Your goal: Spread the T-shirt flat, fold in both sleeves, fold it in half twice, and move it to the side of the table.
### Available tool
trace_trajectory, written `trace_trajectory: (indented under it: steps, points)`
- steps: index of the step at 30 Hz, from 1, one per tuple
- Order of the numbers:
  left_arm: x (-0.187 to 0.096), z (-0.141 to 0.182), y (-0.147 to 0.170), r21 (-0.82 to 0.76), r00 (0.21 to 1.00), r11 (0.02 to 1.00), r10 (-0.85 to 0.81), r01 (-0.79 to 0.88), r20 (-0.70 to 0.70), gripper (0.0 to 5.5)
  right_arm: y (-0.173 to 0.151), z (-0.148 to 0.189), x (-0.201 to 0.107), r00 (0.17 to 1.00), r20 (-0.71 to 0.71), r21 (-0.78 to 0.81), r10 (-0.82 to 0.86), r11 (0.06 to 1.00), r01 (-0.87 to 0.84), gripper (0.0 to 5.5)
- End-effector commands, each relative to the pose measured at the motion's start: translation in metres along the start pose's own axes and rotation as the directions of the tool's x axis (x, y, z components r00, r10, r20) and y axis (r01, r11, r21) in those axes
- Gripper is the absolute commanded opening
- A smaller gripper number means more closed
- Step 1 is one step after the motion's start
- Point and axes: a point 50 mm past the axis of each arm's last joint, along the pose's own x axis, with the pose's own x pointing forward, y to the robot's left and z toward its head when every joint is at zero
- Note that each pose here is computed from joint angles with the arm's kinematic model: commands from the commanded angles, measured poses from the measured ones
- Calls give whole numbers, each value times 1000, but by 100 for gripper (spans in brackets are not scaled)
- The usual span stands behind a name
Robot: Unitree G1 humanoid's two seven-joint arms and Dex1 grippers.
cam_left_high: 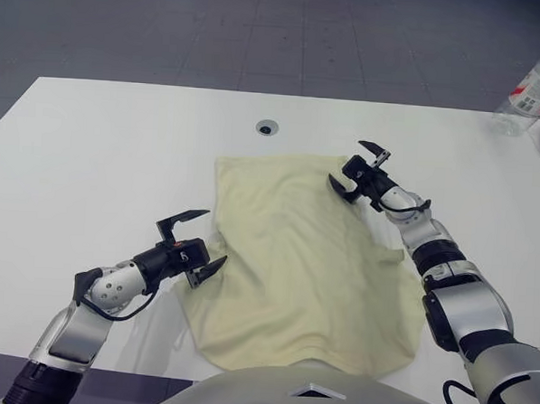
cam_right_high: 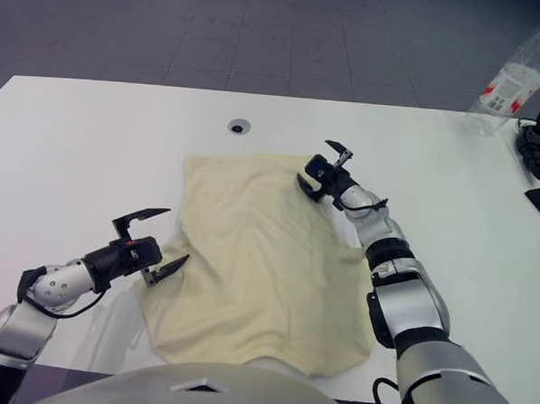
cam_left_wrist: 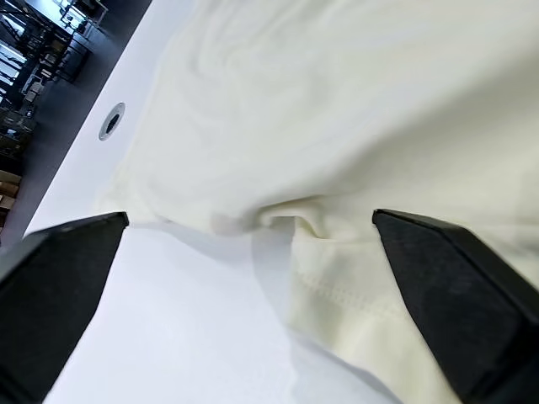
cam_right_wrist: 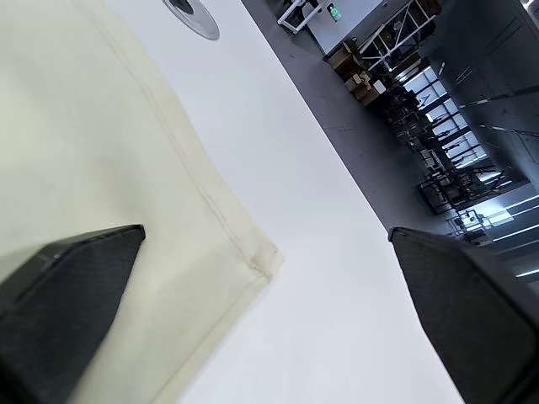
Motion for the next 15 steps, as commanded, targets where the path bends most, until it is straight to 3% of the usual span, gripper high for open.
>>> trace_trajectory:
  steps: [1,8,15]
  points:
    - [0,-14,-8,15,995,999,-46,48,-91,540,1,-16,-11,998,-47,-42,37,998,-39,539]
    - [0,-16,-8,31,993,999,-39,43,-108,540,-14,-21,-20,999,-28,-87,20,996,-22,539]
    - [8,-9,11,48,995,996,79,-76,-67,540,-22,-27,-27,999,-34,-106,-8,994,4,539]
